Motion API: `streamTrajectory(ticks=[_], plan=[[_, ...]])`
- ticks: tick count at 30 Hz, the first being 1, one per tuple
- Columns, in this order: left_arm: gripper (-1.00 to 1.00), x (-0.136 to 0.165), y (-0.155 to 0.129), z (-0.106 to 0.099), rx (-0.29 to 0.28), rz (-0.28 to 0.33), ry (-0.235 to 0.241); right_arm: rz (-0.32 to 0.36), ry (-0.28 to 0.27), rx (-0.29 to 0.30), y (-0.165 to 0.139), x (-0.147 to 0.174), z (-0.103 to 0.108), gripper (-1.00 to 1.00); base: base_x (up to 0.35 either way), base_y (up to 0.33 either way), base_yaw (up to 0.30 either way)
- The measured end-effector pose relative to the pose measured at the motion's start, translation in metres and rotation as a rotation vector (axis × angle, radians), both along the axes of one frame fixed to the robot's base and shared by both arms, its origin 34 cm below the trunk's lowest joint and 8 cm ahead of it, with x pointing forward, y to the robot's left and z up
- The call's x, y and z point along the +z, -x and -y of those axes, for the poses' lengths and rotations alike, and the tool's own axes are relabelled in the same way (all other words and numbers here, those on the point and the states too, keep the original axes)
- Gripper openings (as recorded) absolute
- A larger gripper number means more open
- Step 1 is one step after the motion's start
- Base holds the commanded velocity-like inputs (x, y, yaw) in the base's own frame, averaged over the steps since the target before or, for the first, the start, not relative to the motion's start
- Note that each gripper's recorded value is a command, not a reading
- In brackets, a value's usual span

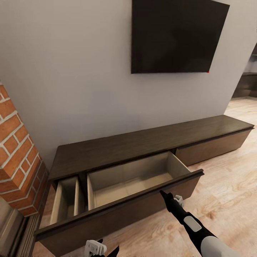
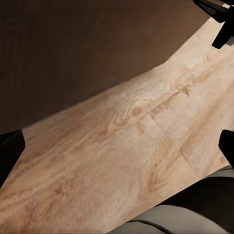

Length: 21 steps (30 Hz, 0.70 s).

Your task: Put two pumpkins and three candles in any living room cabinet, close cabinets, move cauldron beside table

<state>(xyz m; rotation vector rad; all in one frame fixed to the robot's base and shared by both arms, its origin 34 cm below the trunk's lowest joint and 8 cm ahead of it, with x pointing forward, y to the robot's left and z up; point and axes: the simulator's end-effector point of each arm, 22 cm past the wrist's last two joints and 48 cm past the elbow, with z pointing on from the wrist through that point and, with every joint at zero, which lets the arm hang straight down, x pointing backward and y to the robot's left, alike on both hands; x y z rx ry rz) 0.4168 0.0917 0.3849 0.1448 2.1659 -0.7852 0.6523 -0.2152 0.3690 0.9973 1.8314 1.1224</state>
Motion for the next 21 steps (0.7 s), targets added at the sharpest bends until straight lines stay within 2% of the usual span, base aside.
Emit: streamTrajectory(ticks=[6,10,21], plan=[[1.00,0.000,0.000,0.000,0.000,0.000,0.000,0.000,-0.003,-0.006,0.000,0.000,0.002,-1.00,-0.057,-0.001,0.000],[1.00,0.000,0.000,0.000,0.000,-0.001,0.000,-0.012,0.031,0.000,-0.010,0.002,0.002,-1.00,-0.107,0.000,0.000],[1.00,0.000,0.000,0.000,0.001,0.000,-0.002,-0.034,0.072,0.013,-0.022,0.005,0.001,-1.00,-0.051,-0.017,0.000]])
